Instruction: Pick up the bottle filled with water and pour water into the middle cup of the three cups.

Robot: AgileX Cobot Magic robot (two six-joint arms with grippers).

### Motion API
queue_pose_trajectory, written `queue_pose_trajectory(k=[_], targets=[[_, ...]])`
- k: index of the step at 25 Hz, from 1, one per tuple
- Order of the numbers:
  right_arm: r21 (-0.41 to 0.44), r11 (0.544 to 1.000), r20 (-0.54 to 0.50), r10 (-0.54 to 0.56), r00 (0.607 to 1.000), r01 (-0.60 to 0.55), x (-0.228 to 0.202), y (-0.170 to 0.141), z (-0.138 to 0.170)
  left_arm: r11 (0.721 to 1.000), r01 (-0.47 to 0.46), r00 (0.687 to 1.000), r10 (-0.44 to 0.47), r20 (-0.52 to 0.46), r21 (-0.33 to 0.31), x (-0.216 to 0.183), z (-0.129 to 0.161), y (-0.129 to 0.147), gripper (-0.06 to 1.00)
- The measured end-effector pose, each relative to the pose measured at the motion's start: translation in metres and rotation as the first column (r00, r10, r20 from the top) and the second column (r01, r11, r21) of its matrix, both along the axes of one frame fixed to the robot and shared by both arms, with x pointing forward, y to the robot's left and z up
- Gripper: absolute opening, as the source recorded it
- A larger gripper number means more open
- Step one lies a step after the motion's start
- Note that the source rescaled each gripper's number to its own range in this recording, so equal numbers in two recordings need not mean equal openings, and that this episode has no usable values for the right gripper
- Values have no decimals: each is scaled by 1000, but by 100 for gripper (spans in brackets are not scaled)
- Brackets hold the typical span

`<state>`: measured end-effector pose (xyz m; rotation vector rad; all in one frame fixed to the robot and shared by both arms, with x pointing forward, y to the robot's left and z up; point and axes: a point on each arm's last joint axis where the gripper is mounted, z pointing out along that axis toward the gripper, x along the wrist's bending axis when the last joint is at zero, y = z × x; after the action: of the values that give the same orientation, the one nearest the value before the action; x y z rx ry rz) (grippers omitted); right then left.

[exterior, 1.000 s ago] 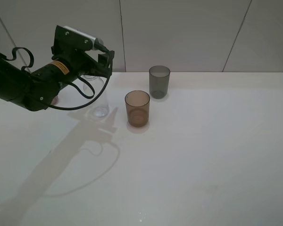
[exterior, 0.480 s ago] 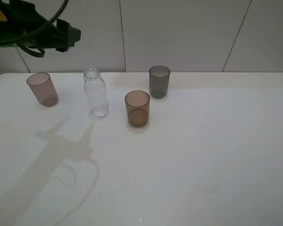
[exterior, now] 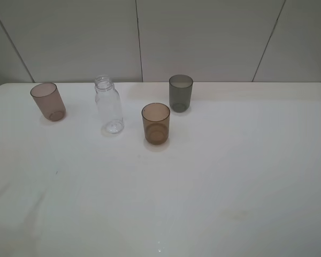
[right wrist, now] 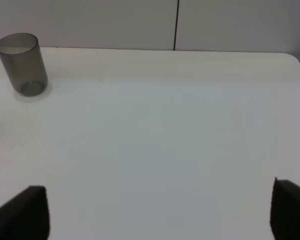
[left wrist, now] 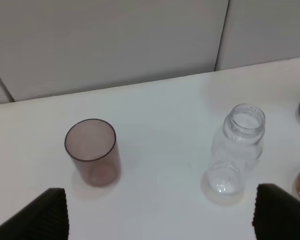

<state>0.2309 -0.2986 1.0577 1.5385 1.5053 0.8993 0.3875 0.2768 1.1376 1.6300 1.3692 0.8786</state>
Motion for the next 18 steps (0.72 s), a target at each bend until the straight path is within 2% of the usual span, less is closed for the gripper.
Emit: queue_pose_trajectory(k=[5, 10, 12, 14, 18], targets=[[0, 1000, 0, 0, 1000, 0, 0, 0, 0, 999, -12, 995, 17, 95, -45, -70, 17, 12, 78], [0, 1000, 0, 0, 1000, 0, 0, 0, 0, 999, -11, 991, 18, 132, -52, -118, 15, 20, 78], [0, 1000, 0, 0, 1000, 0, 0, 0, 0, 999, -9, 996, 14, 89, -50, -130, 9, 21, 78], [0, 1000, 0, 0, 1000, 0, 0, 0, 0, 999, -10, 1000, 10, 3, -38, -137, 0, 22, 78], [5, 1000, 0, 3, 1000, -3, 0, 0, 0, 1000, -7, 993, 6, -117, -10, -143, -11, 23, 78]])
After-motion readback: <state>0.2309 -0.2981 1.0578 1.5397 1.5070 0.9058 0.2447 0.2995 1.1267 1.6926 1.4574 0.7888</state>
